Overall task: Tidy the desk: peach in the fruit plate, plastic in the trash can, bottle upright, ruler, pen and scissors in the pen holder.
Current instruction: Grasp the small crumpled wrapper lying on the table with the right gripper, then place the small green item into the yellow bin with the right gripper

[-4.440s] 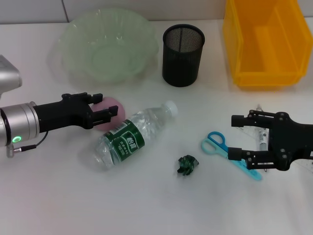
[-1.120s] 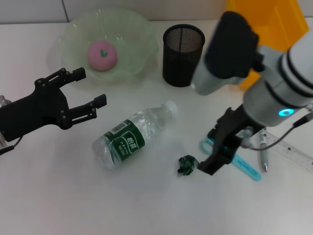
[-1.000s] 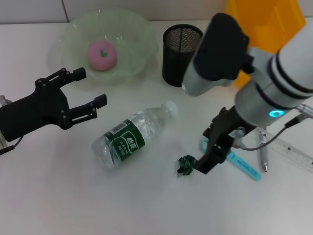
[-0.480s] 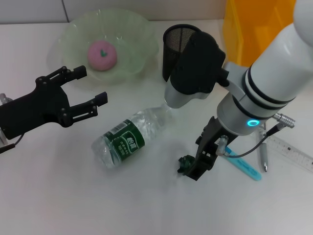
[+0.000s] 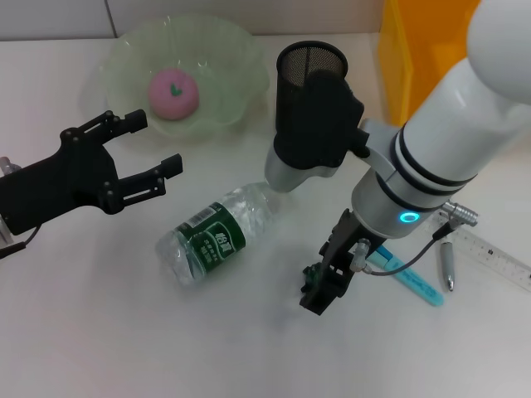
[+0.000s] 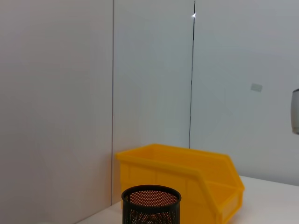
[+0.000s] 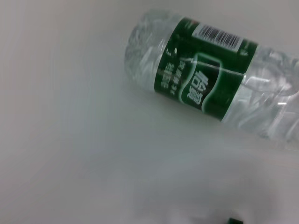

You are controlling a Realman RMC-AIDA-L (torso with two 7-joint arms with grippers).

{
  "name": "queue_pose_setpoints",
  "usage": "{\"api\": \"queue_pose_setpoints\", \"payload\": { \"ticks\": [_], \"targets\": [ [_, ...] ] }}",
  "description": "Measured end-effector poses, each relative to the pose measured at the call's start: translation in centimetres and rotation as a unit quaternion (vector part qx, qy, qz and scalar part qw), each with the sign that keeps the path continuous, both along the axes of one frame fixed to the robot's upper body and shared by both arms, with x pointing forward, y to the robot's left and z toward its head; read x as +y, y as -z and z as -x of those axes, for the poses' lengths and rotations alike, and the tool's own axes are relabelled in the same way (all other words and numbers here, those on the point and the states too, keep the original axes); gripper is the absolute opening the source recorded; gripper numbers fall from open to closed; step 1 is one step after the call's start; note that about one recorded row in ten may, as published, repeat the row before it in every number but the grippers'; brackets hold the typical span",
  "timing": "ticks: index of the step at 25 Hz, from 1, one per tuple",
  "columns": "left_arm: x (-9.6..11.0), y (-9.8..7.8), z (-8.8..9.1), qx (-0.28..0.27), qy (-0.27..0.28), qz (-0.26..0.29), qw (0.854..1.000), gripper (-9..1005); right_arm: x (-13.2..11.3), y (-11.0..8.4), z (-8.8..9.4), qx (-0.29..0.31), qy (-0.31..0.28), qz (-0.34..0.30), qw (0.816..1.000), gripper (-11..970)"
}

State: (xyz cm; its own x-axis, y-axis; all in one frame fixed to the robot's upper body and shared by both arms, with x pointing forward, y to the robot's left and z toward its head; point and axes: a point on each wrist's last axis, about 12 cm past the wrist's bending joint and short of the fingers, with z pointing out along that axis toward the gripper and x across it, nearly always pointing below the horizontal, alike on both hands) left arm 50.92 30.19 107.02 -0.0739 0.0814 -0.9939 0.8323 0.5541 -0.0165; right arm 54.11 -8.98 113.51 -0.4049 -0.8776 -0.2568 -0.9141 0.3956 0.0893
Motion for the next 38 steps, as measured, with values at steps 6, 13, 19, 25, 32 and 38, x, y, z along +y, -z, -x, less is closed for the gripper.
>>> {"api": "queue_pose_setpoints", "payload": {
  "ticks": [6,13,19,25,32,38],
  "targets": [
    [0.1,0.1,0.1,0.001,-0.002,0.0,1.0,818,0.2,0.4,-0.2,0.001,0.0,0.007,1.0,761],
    [0.1,0.1,0.2,0.002,-0.003,0.0,1.0,814,0.2,0.8,-0.6,0.0,0.006,0.012,1.0,726],
    [0.2,0.1,0.1,0.001,-0.004,-0.001,1.0,811,0.4,0.8,-0.7,-0.006,0.005,0.008,1.0,586],
    [0.2,0.1,0.1,0.002,-0.007,-0.002,1.0,807,0.3,0.6,-0.7,-0.004,0.005,0.008,1.0,412],
    [0.2,0.1,0.0,0.002,-0.008,-0.003,1.0,803,-0.3,-0.8,-0.9,-0.004,0.023,-0.013,1.0,255],
    [0.2,0.2,0.1,0.001,-0.008,-0.004,1.0,800,-2.2,-3.6,-1.7,-0.03,0.057,-0.039,0.997,261]
  ]
}}
